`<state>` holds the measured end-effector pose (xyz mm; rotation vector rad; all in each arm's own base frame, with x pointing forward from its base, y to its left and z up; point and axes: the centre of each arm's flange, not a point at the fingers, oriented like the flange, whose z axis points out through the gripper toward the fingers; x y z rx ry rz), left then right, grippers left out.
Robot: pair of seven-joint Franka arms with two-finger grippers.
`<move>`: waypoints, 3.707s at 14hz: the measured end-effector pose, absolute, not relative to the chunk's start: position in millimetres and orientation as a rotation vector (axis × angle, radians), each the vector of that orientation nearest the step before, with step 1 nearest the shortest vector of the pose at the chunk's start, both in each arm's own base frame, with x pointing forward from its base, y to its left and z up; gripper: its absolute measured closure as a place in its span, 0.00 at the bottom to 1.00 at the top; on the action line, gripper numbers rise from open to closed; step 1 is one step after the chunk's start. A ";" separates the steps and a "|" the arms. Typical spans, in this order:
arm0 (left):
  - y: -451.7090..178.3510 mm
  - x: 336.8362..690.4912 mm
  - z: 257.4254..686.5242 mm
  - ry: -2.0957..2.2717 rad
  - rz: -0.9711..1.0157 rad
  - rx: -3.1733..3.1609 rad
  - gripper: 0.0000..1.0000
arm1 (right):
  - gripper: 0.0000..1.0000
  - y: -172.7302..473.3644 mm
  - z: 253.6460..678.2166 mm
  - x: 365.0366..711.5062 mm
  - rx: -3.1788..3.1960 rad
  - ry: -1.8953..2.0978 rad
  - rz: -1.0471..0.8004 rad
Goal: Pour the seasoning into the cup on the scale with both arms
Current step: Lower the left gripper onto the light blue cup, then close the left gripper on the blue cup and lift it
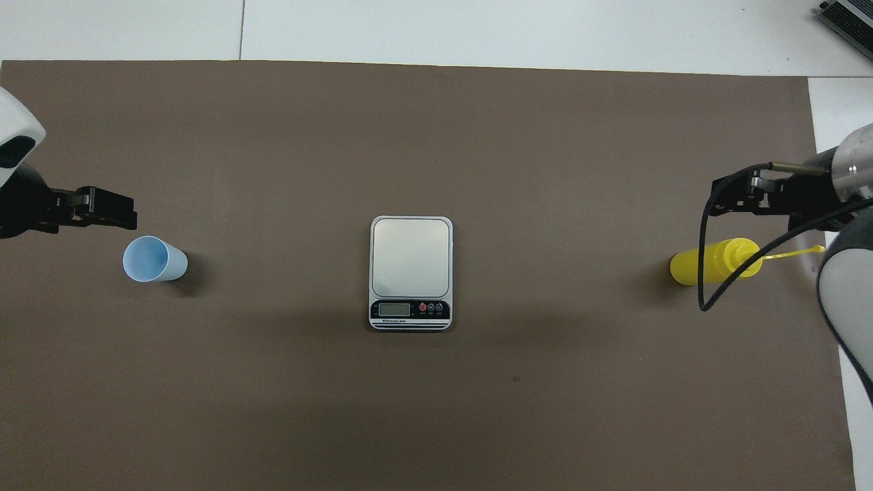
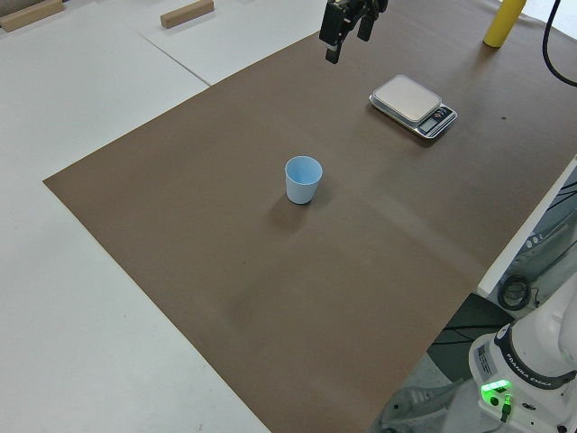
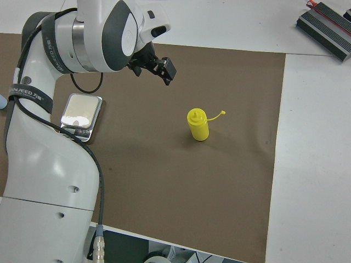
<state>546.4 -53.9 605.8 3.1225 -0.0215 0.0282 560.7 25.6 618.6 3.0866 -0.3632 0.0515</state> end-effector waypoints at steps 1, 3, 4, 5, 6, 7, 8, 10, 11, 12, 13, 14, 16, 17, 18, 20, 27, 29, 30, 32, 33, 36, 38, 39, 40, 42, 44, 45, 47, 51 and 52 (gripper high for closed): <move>-53.7 546.2 605.7 -0.021 0.025 3.123 0.00 | 0.00 25.3 619.1 560.5 3.087 -0.360 0.053; -53.6 545.3 605.1 -0.021 0.013 3.123 0.00 | 0.00 23.8 621.0 559.9 3.090 -0.335 0.058; -53.5 544.7 604.3 -0.021 0.007 3.124 0.00 | 0.00 22.9 622.2 559.6 3.090 -0.328 0.061; -53.4 544.1 602.4 -0.021 0.000 3.124 0.00 | 0.00 22.5 623.4 559.3 3.091 -0.323 0.065; -53.3 543.0 599.1 -0.021 -0.011 3.125 0.00 | 0.00 22.8 624.4 559.0 3.091 -0.317 0.067; -53.2 542.3 595.6 -0.020 -0.015 3.125 0.00 | 0.00 23.5 625.1 558.8 3.092 -0.313 0.070; -53.2 541.9 591.7 -0.020 -0.008 3.125 0.00 | 0.00 24.6 625.6 558.8 3.093 -0.309 0.073; -52.2 542.8 582.0 -0.016 0.017 3.124 0.00 | 0.00 26.1 625.9 558.7 3.093 -0.305 0.074; -48.6 543.9 577.5 -0.007 0.024 3.124 0.00 | 0.00 26.1 625.9 558.7 3.093 -0.304 0.074; -39.1 545.5 573.1 -0.004 0.031 3.124 0.00 | 0.00 26.2 625.8 558.7 3.093 -0.303 0.073; -26.6 546.9 569.9 -0.018 0.038 3.124 0.00 | 0.00 26.8 625.8 558.6 3.094 -0.301 0.073; -9.2 548.3 566.1 -0.038 0.043 3.125 0.00 | 0.00 28.8 626.2 558.4 3.094 -0.294 0.074; 27.7 550.5 555.7 -0.068 0.047 3.125 0.00 | 0.00 34.0 629.2 556.1 3.095 -0.281 0.078; 43.7 552.3 548.4 -0.078 0.044 3.123 0.00 | 0.00 34.8 631.7 553.8 3.095 -0.279 0.077; 55.3 555.2 540.0 -0.090 0.041 3.120 0.00 | 0.00 34.8 634.4 551.2 3.094 -0.279 0.075; 71.7 563.7 513.9 -0.104 0.039 3.116 0.00 | 0.00 35.2 639.2 543.8 3.090 -0.279 0.050; 75.4 560.8 422.8 -0.128 0.085 3.114 0.00 | 0.00 38.7 643.8 533.7 3.088 -0.267 0.012; 73.1 558.1 413.9 -0.133 0.085 3.114 0.00 | 0.00 33.7 640.9 534.0 3.087 -0.280 0.002; 72.6 557.2 410.8 -0.134 0.091 3.114 0.00 | 0.00 32.8 639.9 534.0 3.086 -0.283 -0.001; 72.3 554.5 401.5 -0.134 0.105 3.116 0.00 | 0.00 33.0 638.4 534.0 3.091 -0.284 -0.007; 72.2 552.3 395.5 -0.133 0.106 3.117 0.00 | 0.00 33.6 638.2 533.9 3.104 -0.287 -0.011; 74.0 546.2 376.8 -0.133 0.105 3.118 0.00 | 0.00 31.3 638.3 534.1 3.115 -0.298 -0.013; 74.7 543.6 370.3 -0.137 0.092 3.117 0.04 | 0.00 28.2 638.4 534.2 3.115 -0.307 -0.013; 74.8 542.6 367.3 -0.140 0.087 3.117 0.04 | 0.00 26.2 638.4 534.3 3.115 -0.311 -0.013; 74.7 541.9 364.4 -0.142 0.083 3.116 0.09 | 0.00 25.0 638.2 534.4 3.115 -0.314 -0.013; 74.5 541.5 362.0 -0.145 0.082 3.116 0.16 | 0.00 24.5 638.2 534.3 3.115 -0.315 -0.014; 73.4 541.7 361.8 -0.150 0.082 3.116 0.24 | 0.00 24.5 638.0 534.3 3.115 -0.315 -0.015; 72.7 541.7 361.6 -0.153 0.081 3.115 0.32 | 0.00 24.5 638.0 534.3 3.115 -0.315 -0.015; 71.5 541.9 361.0 -0.158 0.080 3.115 0.50 | 0.00 24.5 638.0 534.3 3.115 -0.315 -0.015; 69.8 542.1 360.7 -0.164 0.080 3.114 0.65 | 0.00 24.5 638.0 534.3 3.115 -0.315 -0.015; 68.1 542.3 360.6 -0.169 0.080 3.114 0.72 | 0.00 24.5 638.0 534.3 3.115 -0.315 -0.015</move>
